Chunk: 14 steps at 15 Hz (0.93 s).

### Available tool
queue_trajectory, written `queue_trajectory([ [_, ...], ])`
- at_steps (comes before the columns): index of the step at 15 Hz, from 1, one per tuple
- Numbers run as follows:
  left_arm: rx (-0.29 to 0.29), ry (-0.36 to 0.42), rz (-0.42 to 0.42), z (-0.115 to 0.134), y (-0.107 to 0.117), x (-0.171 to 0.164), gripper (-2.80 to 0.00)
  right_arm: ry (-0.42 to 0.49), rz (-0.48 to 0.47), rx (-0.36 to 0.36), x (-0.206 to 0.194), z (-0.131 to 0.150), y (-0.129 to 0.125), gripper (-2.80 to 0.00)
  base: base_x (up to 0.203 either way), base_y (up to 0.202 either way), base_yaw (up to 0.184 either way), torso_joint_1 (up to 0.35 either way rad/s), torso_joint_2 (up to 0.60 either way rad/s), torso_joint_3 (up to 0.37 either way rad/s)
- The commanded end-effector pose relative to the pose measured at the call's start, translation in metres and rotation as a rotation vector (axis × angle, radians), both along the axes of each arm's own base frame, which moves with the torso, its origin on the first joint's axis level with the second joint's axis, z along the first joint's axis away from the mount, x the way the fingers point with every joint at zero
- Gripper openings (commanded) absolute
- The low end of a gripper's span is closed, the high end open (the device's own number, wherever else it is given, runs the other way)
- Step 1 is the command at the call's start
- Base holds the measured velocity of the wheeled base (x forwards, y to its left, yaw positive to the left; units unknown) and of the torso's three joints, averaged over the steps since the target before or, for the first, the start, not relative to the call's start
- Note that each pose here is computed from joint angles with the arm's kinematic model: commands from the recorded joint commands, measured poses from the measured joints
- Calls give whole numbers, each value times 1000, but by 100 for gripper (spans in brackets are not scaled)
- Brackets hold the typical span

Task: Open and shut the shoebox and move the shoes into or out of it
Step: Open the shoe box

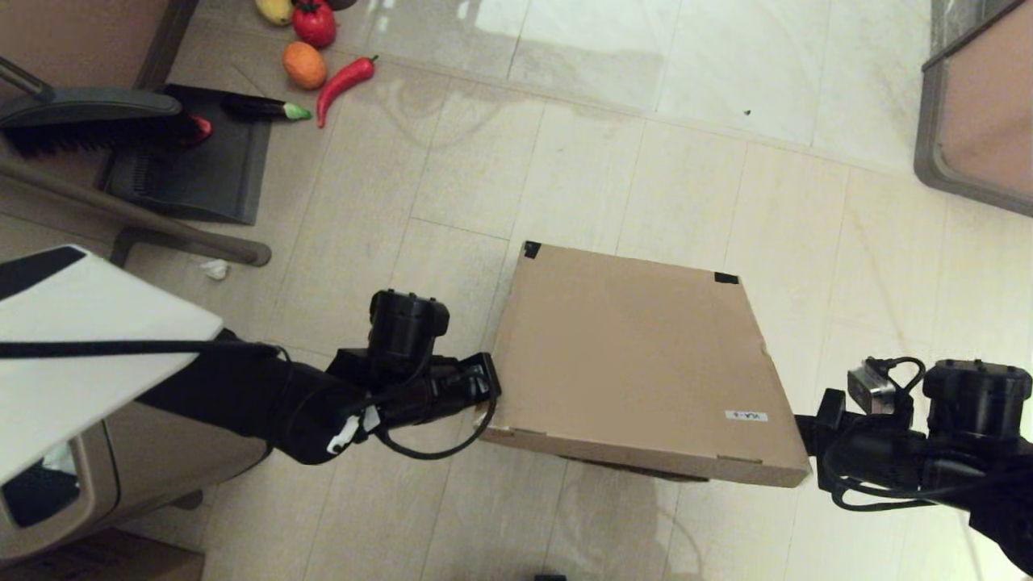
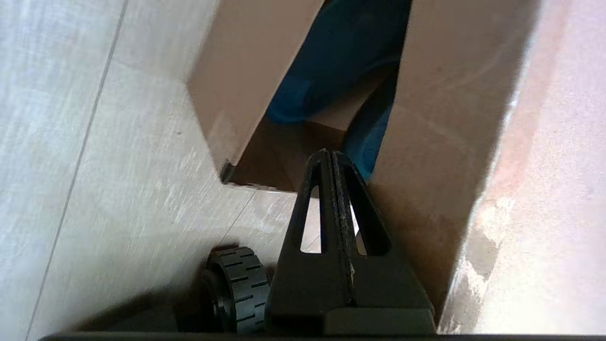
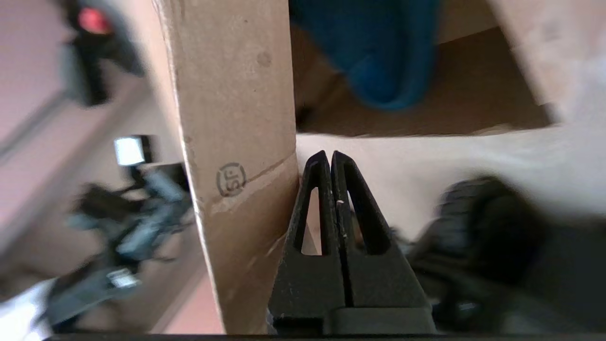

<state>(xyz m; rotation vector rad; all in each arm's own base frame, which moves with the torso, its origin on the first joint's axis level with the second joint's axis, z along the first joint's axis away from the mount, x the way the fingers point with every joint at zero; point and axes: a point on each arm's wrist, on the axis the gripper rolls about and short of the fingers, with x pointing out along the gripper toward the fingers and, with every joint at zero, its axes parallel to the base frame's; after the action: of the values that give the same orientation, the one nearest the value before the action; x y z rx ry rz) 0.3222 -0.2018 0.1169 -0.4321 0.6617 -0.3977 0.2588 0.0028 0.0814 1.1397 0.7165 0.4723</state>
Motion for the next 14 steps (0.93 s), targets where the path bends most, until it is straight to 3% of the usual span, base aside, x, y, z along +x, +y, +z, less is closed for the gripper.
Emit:
queue_trajectory([
  [1,-11,-15,4,7,2,-3,-280,-48,6,40,-10,21,1,-280,0,0,0,0,0,0],
  [5,-22,-43,19,17,5,-4,-280,-75,56,137,-34,49,3,-280,0,0,0,0,0,0],
  [14,-31,-85,86,37,29,-9,-280,-84,53,168,-50,60,4,-280,0,0,0,0,0,0],
])
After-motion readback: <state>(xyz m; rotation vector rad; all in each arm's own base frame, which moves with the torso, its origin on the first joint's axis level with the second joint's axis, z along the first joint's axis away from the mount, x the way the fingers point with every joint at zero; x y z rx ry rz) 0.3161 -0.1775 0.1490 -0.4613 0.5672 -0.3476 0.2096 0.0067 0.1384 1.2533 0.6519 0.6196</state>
